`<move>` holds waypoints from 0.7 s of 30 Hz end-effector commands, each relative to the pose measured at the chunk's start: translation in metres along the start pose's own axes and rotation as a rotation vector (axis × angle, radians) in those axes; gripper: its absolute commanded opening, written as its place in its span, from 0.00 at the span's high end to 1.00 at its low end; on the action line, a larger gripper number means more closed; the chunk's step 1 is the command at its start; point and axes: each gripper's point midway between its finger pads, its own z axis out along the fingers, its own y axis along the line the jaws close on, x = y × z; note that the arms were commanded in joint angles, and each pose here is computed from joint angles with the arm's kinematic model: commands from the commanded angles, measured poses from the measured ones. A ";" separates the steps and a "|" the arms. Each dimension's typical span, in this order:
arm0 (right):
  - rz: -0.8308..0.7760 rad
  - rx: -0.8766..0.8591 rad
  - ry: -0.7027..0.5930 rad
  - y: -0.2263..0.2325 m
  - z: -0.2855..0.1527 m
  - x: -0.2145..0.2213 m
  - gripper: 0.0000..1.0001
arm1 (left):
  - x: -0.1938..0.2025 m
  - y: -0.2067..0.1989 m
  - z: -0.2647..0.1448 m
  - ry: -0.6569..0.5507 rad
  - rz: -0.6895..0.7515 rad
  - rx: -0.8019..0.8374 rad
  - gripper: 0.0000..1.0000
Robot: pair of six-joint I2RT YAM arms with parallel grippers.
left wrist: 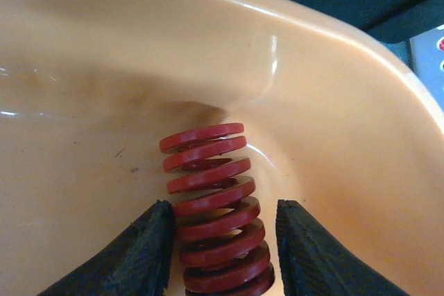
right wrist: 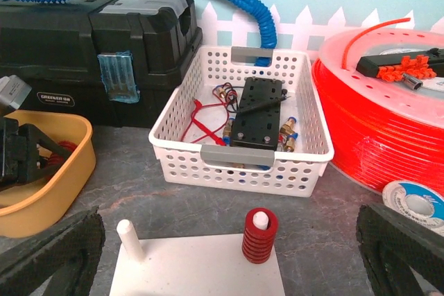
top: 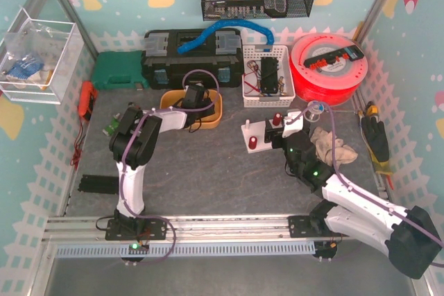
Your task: Install the large spring
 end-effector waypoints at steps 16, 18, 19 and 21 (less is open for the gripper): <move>0.014 0.018 -0.024 -0.004 -0.003 -0.004 0.03 | 0.016 0.021 0.007 0.063 0.014 -0.073 0.69; 0.015 0.018 -0.026 -0.005 -0.004 -0.004 0.03 | 0.012 0.020 0.003 0.052 0.018 -0.073 0.73; 0.016 0.019 -0.027 -0.005 -0.004 -0.004 0.03 | 0.010 0.019 0.001 0.045 0.022 -0.073 0.74; 0.016 0.019 -0.028 -0.005 -0.004 -0.004 0.03 | 0.005 0.017 -0.004 0.031 0.030 -0.072 0.77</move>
